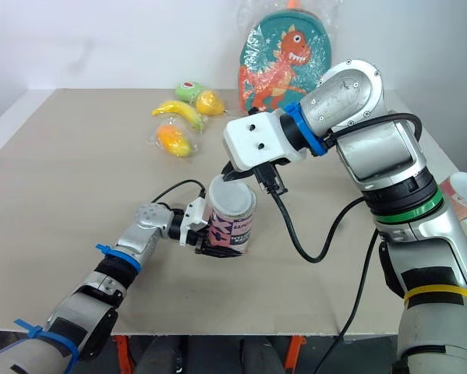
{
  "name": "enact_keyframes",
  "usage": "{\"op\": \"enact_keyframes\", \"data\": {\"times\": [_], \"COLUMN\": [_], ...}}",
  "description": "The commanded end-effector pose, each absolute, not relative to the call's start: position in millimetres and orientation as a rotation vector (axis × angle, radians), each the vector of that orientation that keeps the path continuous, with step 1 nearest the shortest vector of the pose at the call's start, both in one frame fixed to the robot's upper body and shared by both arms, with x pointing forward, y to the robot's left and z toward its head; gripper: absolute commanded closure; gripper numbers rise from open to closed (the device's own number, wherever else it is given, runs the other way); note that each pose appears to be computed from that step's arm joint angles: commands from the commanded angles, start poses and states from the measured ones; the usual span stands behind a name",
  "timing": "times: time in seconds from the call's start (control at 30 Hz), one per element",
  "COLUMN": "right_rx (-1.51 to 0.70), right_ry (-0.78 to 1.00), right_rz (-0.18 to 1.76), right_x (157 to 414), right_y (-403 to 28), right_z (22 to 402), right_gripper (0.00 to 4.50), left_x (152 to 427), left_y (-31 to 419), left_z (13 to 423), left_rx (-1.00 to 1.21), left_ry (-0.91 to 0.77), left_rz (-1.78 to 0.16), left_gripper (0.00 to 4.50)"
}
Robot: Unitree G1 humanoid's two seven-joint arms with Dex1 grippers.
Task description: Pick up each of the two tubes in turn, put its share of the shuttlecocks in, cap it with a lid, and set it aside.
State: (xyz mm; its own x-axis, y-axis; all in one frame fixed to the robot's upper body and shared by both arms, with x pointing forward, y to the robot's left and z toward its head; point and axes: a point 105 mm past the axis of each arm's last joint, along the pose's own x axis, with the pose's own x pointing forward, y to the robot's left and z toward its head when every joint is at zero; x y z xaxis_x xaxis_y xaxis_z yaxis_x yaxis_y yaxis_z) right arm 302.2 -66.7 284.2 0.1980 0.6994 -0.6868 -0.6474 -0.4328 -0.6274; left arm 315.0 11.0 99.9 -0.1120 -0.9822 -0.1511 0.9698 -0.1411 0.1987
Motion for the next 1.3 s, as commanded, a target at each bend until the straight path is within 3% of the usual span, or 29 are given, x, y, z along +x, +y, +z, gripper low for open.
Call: {"op": "enact_keyframes", "data": {"times": [0.03, 0.83, 1.0, 1.17, 1.3], "right_rx": [-1.378, -1.508, -1.454, -1.369, -1.311], "right_ry": [-0.117, -0.031, -0.085, -0.166, -0.215], "right_rz": [1.463, 1.533, 1.517, 1.553, 1.564], "right_x": [300.6, 296.2, 299.2, 285.1, 277.5], "right_y": [-68.1, -71.6, -65.7, -58.8, -55.6], "right_z": [303.9, 281.2, 297.8, 314.2, 325.2], "right_gripper": [4.4, 4.4, 4.4, 4.4, 4.4], "left_x": [319.4, 308.3, 310.6, 313.4, 311.9], "left_y": [18.9, 14.4, 14.3, 9.0, 11.8], "left_z": [91.0, 86.1, 93.7, 126.2, 116.5], "left_rx": [0.274, 0.255, 0.284, 0.172, 0.214], "left_ry": [-0.007, 0.002, -0.049, -0.159, -0.122], "left_rz": [-1.646, -1.682, -1.67, -1.653, -1.658], "left_gripper": [1.67, 1.67, 1.67, 1.67, 1.67]}}
